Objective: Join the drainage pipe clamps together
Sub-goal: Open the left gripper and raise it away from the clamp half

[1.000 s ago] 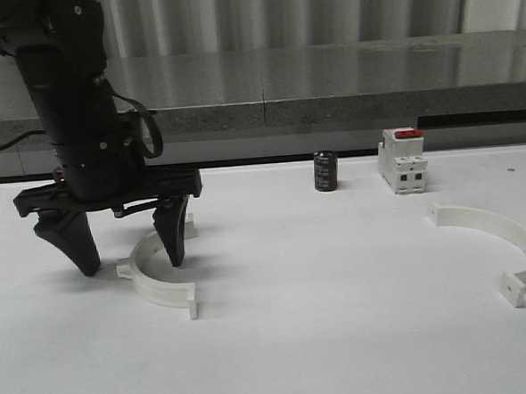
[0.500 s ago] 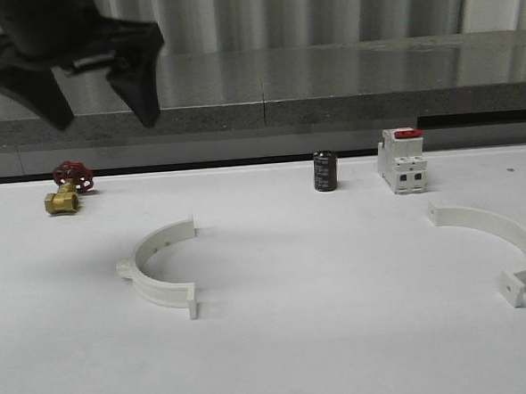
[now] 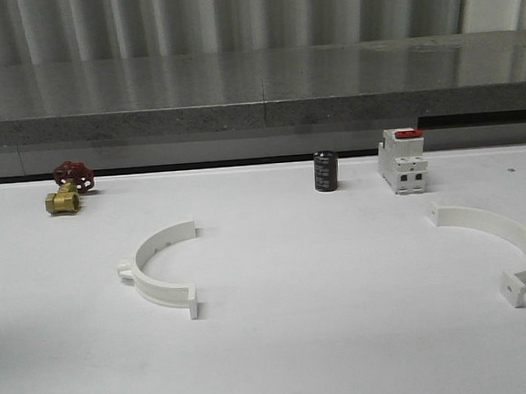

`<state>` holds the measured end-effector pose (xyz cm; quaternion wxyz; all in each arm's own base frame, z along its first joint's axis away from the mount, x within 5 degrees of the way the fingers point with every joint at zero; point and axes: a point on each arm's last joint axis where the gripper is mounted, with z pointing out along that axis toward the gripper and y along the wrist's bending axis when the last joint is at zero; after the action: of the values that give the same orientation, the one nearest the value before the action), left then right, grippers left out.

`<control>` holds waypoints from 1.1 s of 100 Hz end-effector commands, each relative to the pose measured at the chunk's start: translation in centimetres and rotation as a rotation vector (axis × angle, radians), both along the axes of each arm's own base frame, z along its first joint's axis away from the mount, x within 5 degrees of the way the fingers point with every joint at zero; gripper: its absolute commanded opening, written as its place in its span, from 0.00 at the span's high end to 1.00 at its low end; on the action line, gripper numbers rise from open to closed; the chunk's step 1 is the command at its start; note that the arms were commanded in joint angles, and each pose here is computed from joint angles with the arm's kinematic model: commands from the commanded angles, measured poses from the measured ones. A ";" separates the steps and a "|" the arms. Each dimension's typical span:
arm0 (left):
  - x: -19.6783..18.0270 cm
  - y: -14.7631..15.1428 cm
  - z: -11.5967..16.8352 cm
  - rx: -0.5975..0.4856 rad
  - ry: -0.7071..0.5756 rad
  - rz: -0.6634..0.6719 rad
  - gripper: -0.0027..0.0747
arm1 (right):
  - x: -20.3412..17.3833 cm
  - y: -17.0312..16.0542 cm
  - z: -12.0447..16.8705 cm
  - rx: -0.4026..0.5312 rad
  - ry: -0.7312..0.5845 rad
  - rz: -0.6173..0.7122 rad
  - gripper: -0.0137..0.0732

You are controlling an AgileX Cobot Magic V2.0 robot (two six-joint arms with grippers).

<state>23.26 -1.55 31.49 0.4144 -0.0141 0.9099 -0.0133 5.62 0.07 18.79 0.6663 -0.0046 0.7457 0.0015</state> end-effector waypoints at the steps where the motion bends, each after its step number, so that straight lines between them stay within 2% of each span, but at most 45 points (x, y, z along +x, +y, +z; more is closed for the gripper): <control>1: -2.0 0.3 1.1 -0.026 -0.155 0.005 0.16 | -0.2 -0.1 1.5 -0.009 -0.128 -0.007 0.92; 19: -6.7 0.6 -0.5 -0.053 -0.226 0.005 0.17 | -0.2 -0.1 1.8 -0.009 -0.153 -0.008 0.92; 33: -10.0 0.8 -1.2 -0.042 -0.289 -0.004 0.27 | -0.2 -0.1 1.9 -0.009 -0.160 -0.008 0.92; 45: -12.1 1.0 -1.5 -0.039 -0.352 -0.009 0.47 | -0.2 -0.1 2.2 0.003 -0.177 -0.008 0.92; 64: -13.5 1.1 -1.2 -0.042 -0.415 -0.010 0.95 | -0.4 0.0 4.8 0.032 -0.223 -0.006 0.92; 67: -13.5 1.1 -1.2 -0.042 -0.415 -0.010 0.99 | -0.4 0.0 5.3 0.034 -0.220 -0.006 0.92; 70: -13.5 1.1 -1.2 -0.042 -0.415 -0.010 0.99 | -0.3 0.0 6.0 0.034 -0.216 -0.005 0.92; 80: -13.5 1.1 -1.2 -0.042 -0.415 -0.010 0.99 | 0.3 0.1 7.9 0.034 -0.098 0.002 0.92; 102: -13.5 1.1 -1.2 -0.042 -0.415 -0.010 0.99 | 3.7 0.3 11.9 0.035 0.339 0.024 0.92; 110: -13.5 1.1 -1.2 -0.042 -0.415 -0.010 0.99 | 5.4 0.3 13.3 0.036 0.421 0.028 0.92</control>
<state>9.46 -0.40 28.73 0.5519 -0.0147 0.8332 -0.0308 9.18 0.40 29.82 0.5069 -0.0023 0.8617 0.0241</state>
